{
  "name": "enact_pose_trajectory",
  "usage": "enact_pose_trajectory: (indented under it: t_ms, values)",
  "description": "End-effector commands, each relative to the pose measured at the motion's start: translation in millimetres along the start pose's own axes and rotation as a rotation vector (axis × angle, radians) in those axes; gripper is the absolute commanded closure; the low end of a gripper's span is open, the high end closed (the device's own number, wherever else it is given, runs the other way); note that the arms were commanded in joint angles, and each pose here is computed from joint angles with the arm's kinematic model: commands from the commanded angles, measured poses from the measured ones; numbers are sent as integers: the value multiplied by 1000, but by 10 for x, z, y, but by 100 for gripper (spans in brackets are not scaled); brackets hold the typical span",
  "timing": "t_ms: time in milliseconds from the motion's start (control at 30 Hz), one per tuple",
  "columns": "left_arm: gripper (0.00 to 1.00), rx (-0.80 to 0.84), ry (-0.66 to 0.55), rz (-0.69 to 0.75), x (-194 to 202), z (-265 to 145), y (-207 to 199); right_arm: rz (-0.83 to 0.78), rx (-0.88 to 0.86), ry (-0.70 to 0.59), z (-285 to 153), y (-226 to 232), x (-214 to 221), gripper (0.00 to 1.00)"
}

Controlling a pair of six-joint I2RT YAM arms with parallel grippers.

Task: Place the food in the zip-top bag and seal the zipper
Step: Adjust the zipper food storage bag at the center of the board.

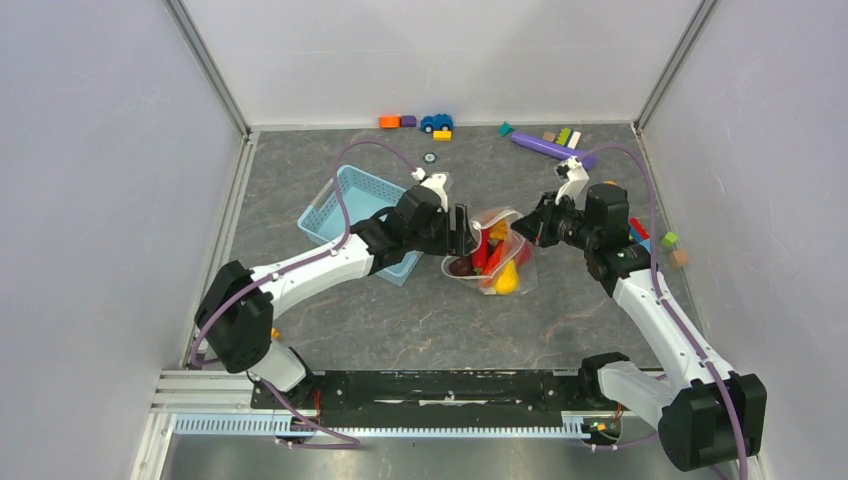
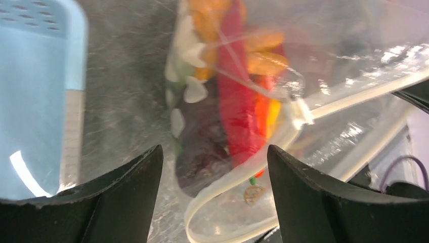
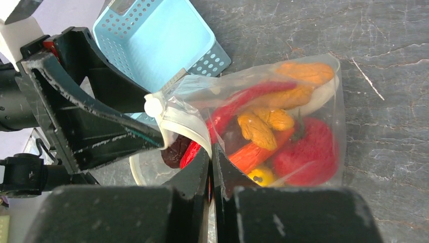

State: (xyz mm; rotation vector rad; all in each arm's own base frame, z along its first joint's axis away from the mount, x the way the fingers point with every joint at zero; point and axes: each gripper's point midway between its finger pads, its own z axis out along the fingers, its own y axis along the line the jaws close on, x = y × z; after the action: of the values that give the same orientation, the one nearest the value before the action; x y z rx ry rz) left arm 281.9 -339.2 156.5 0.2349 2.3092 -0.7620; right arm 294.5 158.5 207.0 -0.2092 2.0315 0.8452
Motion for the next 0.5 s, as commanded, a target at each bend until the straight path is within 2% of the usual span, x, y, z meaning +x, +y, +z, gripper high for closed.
enact_pose_trajectory:
  t_ms: [0,100,200,367,400,433,467]
  values:
    - [19,250,29,134,89,16,-410,-62,8,-36,-13,17,-190,93]
    - [18,219,-20,251,44,75,-356,-82,-5,-28,-1,37,-229,93]
    - [18,148,-82,270,-151,124,-312,-45,1,-13,36,-16,-252,93]
    - [20,284,-70,276,-187,125,-627,-19,23,-3,108,-162,-310,94]
    - [26,299,-59,270,-157,131,-666,-20,34,-9,119,-195,-347,94]
    - [40,312,-50,269,-133,130,-712,-26,42,-14,128,-214,-381,94]
    - [63,318,-46,267,-122,137,-740,-33,46,-24,136,-221,-431,94]
